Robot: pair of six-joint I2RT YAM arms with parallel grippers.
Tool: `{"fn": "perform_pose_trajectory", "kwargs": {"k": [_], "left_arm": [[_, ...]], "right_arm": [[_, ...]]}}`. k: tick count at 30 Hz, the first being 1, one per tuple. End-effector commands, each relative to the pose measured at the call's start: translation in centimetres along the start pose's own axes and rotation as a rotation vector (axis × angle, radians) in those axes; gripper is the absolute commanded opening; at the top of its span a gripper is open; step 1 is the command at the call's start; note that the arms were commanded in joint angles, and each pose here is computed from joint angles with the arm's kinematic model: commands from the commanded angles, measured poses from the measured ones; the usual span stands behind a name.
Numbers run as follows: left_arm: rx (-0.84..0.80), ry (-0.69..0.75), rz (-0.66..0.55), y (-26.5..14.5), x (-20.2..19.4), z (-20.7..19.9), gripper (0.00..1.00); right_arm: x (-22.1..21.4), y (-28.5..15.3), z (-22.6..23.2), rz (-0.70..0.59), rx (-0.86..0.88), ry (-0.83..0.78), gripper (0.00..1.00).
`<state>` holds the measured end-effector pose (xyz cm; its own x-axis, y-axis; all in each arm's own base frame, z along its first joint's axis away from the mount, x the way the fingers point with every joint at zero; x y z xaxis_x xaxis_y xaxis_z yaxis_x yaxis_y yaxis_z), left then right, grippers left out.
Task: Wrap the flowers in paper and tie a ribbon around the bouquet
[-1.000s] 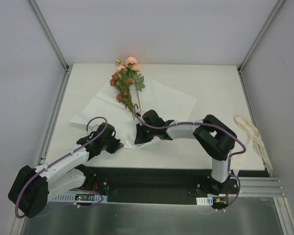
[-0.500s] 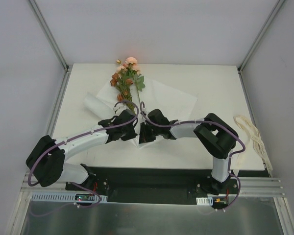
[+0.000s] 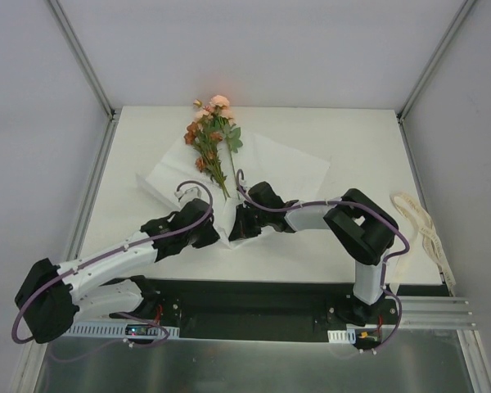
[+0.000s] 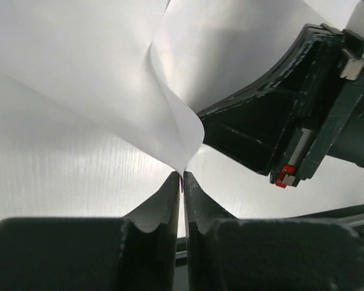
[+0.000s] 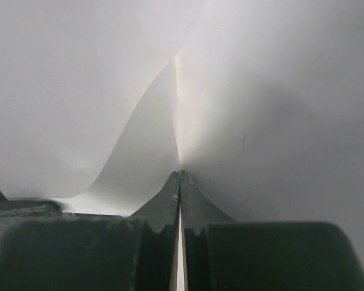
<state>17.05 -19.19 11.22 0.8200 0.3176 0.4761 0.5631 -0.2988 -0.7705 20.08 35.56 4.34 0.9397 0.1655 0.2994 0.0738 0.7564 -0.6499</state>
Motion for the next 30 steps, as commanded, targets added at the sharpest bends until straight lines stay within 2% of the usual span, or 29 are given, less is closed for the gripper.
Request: {"fn": "perform_pose_trajectory", "kwargs": {"k": [1, 2, 3, 4, 7, 9, 10, 12, 16, 24, 29, 30], "left_arm": [[-0.010, -0.194, 0.057, -0.6, -1.2, 1.8, 0.10], [-0.009, -0.244, 0.065, -0.5, -1.1, 2.3, 0.14], [-0.030, -0.279, 0.072, -0.9, -1.1, 2.4, 0.25], [-0.034, -0.325, 0.109, -0.8, -1.8, 2.9, 0.32], [-0.048, -0.419, 0.109, -1.0, -1.8, 4.0, 0.52], [-0.064, -0.479, 0.119, -1.3, -1.5, 4.6, 0.82], [-0.045, -0.507, 0.130, -1.5, -1.6, 5.0, 0.89], [-0.016, -0.585, 0.129, -1.8, -1.2, 5.7, 0.93], [0.084, -0.755, 0.183, -2.0, -2.1, 7.5, 0.91], [0.179, -1.097, 0.168, -0.7, -4.6, 10.1, 0.84], [0.202, -1.146, 0.163, -0.2, -4.8, 10.5, 0.76], [0.201, -1.158, 0.153, -0.1, -4.7, 10.6, 0.70]], "right_arm": [[-0.5, 0.3, -0.9, 0.024, -0.027, 0.003, 0.01], [-0.5, 0.4, -1.0, 0.022, -0.033, 0.003, 0.01], [-0.5, 0.3, -1.0, 0.026, -0.037, 0.001, 0.01], [-0.5, 0.3, -1.1, 0.024, -0.041, -0.006, 0.01], [-0.5, 0.3, -1.0, 0.027, -0.049, -0.018, 0.01], [-0.5, 0.4, -0.9, 0.030, -0.051, -0.026, 0.01], [-0.6, 0.5, -0.9, 0.034, -0.054, -0.026, 0.01], [-0.5, 0.5, -0.9, 0.035, -0.054, -0.032, 0.01], [-0.6, 0.6, -0.8, 0.038, -0.057, -0.042, 0.01], [-0.8, 0.4, -1.0, 0.042, -0.068, -0.054, 0.01], [-0.7, 0.4, -1.0, 0.040, -0.070, -0.054, 0.01], [-0.7, 0.4, -0.9, 0.038, -0.069, -0.057, 0.01]]}}
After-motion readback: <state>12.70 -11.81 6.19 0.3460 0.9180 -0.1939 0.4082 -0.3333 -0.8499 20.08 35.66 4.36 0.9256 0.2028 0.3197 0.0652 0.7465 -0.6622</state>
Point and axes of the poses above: each gripper's point midway between its finger pads, its own y axis out along the fingers, its own z axis along the line the jaws close on, x = y × z, the point moved 4 cm from there along -y, back along the fingers, and after that the axes turned 1 degree about y, right-handed, at the moved point
